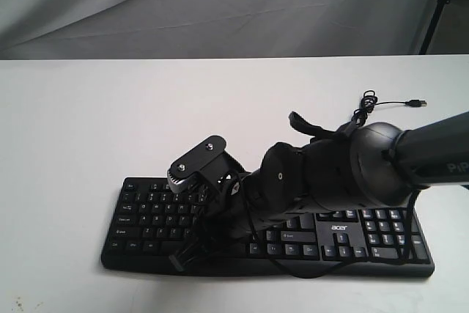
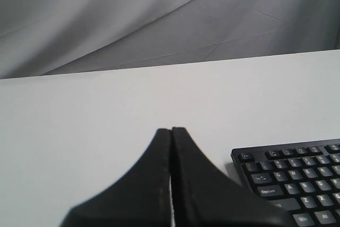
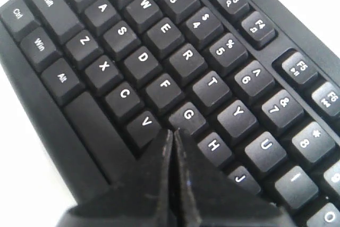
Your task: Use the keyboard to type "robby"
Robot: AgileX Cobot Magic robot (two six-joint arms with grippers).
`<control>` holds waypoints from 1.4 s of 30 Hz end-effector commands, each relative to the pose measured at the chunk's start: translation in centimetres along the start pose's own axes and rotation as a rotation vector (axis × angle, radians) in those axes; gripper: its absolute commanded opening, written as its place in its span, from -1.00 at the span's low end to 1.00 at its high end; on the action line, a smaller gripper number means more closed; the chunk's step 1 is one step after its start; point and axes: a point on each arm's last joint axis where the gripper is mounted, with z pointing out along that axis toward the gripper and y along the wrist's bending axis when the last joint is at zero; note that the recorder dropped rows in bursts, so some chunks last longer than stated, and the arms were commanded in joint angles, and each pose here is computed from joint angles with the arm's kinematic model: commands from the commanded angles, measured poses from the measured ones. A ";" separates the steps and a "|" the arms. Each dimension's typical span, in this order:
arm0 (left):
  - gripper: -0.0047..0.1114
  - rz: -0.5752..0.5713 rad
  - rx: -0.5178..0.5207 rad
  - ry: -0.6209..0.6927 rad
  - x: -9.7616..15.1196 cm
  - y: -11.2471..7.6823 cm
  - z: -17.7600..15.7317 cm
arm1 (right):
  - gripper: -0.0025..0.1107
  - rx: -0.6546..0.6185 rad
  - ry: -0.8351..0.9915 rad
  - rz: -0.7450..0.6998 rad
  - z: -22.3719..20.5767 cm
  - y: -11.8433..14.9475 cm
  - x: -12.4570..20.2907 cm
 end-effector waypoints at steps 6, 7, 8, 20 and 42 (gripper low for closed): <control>-0.92 0.003 0.005 -0.007 0.1 0.0 0.0 | -0.96 0.006 -0.016 -0.007 -0.1 0.0 -0.3; -0.92 0.003 0.005 -0.007 0.1 0.0 0.0 | -0.96 0.007 -0.027 -0.008 -0.4 0.1 -0.5; -0.92 0.003 0.005 -0.007 0.1 0.0 0.0 | -0.96 0.008 -0.039 -0.007 -0.7 0.0 -0.7; -0.92 0.003 0.005 -0.007 0.1 0.0 0.0 | -0.96 -0.001 -0.112 0.010 -3.4 -2.3 -4.7; -0.92 0.003 0.005 -0.007 0.1 0.0 0.0 | -0.96 0.025 -0.020 -0.006 -0.6 -3.7 -2.9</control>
